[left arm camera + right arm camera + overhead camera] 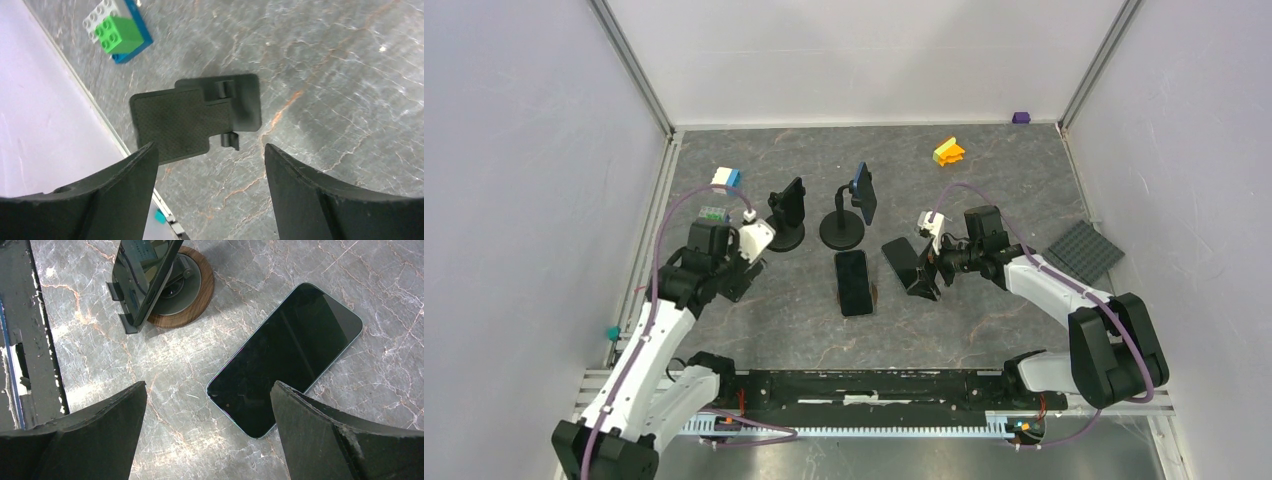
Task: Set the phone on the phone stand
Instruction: Move the phone stand to the center of the board.
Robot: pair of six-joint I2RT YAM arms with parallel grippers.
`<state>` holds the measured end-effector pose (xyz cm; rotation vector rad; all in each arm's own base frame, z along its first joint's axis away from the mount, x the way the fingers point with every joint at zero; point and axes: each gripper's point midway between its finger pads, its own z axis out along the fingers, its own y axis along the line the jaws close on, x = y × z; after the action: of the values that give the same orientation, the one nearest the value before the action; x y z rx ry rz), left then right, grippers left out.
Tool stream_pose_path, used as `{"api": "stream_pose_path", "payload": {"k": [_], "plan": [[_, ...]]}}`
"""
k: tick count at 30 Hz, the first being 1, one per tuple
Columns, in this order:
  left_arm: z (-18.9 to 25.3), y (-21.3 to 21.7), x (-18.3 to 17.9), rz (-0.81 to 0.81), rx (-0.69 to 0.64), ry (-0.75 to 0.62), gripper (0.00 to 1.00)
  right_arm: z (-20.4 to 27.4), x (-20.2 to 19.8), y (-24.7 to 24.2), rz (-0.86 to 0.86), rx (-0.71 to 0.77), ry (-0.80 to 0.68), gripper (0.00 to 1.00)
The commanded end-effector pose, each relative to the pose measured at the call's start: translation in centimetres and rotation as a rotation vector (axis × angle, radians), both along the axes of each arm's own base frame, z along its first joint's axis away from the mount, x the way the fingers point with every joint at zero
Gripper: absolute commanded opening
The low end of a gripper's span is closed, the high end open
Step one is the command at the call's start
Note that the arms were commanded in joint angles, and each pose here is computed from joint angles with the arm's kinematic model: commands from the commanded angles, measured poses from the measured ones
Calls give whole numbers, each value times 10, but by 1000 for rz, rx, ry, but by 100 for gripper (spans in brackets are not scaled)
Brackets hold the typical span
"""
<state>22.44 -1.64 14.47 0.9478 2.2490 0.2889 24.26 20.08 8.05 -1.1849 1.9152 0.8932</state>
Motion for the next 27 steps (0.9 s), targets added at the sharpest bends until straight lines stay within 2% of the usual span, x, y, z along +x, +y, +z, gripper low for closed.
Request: {"api": "stream_pose_path", "payload": {"k": [1, 9, 17, 21, 27], "plan": [[14, 12, 15, 125, -90, 13, 83, 21, 8, 6, 25, 39, -55, 98], [4, 39, 33, 249, -262, 160, 89, 23, 6, 5, 35, 40, -57, 98], [-19, 48, 38, 252, -378, 283, 91, 20, 6, 5, 39, 35, -45, 98], [-28, 45, 40, 213, -406, 318, 86, 18, 5, 5, 40, 33, -39, 98], [-40, 30, 31, 118, -450, 369, 72, 16, 5, 5, 40, 29, -31, 98]]}}
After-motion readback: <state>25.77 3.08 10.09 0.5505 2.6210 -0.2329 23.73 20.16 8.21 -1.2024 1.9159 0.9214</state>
